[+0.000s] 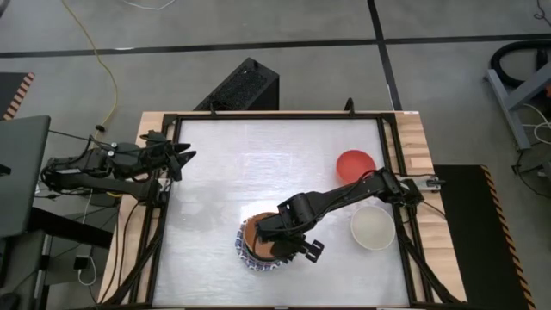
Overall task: Nest bowls inside each other
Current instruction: Stack the yellow bowl into the green bowl
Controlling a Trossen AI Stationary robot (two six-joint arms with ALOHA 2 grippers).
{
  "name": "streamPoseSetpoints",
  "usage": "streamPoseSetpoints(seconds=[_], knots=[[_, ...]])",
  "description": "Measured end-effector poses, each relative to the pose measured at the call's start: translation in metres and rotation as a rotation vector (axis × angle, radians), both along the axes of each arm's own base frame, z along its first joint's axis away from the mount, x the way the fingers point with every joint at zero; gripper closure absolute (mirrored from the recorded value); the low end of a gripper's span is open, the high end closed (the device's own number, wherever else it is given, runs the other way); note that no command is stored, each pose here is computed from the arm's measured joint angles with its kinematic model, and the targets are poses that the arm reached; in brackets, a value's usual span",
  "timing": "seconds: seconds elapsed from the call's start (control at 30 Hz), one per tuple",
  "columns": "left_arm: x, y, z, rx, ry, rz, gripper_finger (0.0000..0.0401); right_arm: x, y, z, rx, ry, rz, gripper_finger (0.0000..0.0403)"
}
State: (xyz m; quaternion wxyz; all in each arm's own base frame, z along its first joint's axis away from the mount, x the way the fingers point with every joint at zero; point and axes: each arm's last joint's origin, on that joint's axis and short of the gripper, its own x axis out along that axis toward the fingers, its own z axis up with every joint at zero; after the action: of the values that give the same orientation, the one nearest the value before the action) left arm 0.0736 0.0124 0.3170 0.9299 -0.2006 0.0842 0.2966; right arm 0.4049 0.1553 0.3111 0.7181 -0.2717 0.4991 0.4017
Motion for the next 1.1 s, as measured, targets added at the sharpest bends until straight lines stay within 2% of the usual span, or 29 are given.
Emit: streamPoseSetpoints(seconds=[0.43,0.67,0.9,1.1], knots=[[0.0,0.0,0.0,-0.001,-0.004,0.018,0.0221,0.004,-0.007,0.0,-0.023,-0.003,-0.094,0.0335],[0.0,0.0,0.0,-0.002,-0.005,0.019,0.0221,0.005,-0.007,0.0,-0.007,-0.006,-0.109,0.0279],[0.0,0.0,0.0,0.0,-0.003,0.019,0.0221,0.007,-0.011,0.001,0.009,0.016,-0.207,0.0212],[0.0,0.001,0.0,0.002,-0.003,0.023,0.0221,0.008,-0.014,0.001,0.025,0.031,-0.274,0.0197]])
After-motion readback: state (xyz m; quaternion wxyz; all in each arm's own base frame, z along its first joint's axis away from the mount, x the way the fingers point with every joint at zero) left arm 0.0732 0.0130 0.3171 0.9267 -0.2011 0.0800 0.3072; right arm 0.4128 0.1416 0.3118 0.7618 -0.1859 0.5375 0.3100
